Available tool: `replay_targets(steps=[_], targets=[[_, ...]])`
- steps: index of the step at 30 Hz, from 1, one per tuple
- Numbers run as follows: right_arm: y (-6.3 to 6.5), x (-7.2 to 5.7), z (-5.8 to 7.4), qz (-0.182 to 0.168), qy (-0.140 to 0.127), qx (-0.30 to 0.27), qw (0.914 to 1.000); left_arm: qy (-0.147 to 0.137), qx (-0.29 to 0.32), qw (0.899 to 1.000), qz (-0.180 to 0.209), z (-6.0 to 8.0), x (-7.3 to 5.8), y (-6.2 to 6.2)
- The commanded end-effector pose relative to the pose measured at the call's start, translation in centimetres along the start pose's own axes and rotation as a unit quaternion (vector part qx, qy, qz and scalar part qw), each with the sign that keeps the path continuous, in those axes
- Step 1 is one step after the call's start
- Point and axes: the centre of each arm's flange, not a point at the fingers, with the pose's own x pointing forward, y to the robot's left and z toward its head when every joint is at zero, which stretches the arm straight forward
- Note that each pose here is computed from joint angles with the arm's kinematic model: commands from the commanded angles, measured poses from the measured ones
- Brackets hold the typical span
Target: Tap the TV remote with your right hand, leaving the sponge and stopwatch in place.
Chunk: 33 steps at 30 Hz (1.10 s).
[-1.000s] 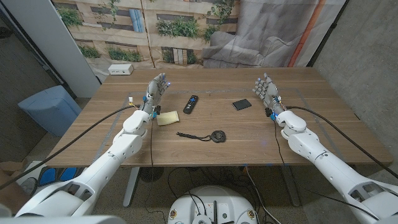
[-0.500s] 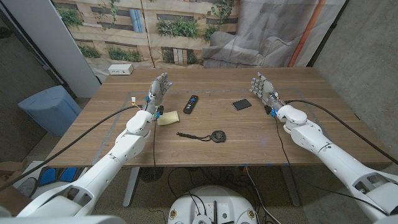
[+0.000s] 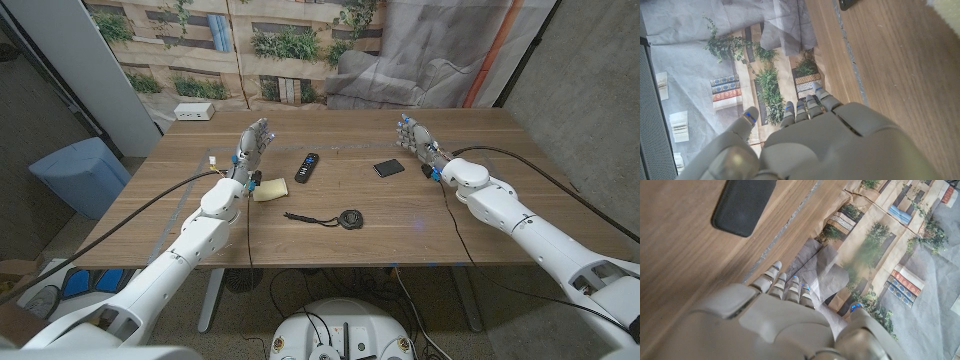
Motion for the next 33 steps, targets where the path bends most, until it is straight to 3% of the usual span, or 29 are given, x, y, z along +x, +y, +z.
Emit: replay_targets(steps=[1,8,17,28,33], targets=[[1.0,0.5,2.8,-0.004,0.009,-0.100,0.9949,0.019,-0.007,1.000,0.001,0.3,-0.7,0.6],[1.9,0.7,4.4,-0.014,0.017,-0.175,0.9844,0.034,-0.012,0.999,0.003,0.3,-1.2,0.9],[3.5,1.6,6.5,-0.011,0.020,-0.282,0.9590,0.046,-0.021,0.999,0.005,0.2,-1.6,0.9],[5.1,3.2,8.6,0.006,0.018,-0.395,0.9183,0.059,-0.018,0.998,0.005,0.4,-2.3,1.1],[5.9,4.0,9.7,0.010,0.024,-0.450,0.8927,0.062,-0.017,0.998,0.004,0.5,-2.5,1.1]])
